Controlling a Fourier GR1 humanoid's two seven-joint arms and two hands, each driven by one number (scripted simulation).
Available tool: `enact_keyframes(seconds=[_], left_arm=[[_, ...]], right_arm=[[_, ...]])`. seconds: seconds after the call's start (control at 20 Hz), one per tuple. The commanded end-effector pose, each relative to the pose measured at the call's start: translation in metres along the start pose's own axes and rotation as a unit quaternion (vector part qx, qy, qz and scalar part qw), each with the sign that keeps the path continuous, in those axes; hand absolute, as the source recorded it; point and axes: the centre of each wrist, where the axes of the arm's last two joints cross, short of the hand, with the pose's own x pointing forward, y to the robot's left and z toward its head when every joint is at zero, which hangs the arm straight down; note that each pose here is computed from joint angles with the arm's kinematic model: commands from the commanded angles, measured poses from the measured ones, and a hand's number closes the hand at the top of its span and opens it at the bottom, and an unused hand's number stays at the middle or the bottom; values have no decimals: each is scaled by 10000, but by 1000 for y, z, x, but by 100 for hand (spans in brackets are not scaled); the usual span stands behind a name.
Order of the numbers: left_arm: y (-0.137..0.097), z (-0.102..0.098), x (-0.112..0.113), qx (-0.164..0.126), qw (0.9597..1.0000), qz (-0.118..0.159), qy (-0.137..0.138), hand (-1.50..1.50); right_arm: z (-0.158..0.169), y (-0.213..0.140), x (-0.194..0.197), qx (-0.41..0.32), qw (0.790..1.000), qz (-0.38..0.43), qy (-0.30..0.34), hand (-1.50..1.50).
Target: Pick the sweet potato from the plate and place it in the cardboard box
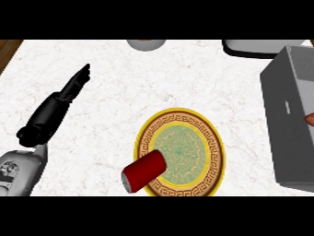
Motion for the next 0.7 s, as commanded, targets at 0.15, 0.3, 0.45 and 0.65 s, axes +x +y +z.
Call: enact_keyframes(seconds=[0.15,0.3,0.45,0.65], left_arm=[[0,3,-1,-56,10000,21,42,0],[-3,4,10,90,9999,23,49,0],[1,-3,-2,57,10000,29,44,0],[6,4,-4,98,9999,-22,70,0]], right_arm=[[-18,20,-29,1013,9930,-136,-588,-150],[-23,11,-35,772,9890,-625,-1094,-150],[-28,9,-37,-274,9702,-1624,-1777,-150],[-40,46,-43,-1041,9040,-3693,-1884,-150]])
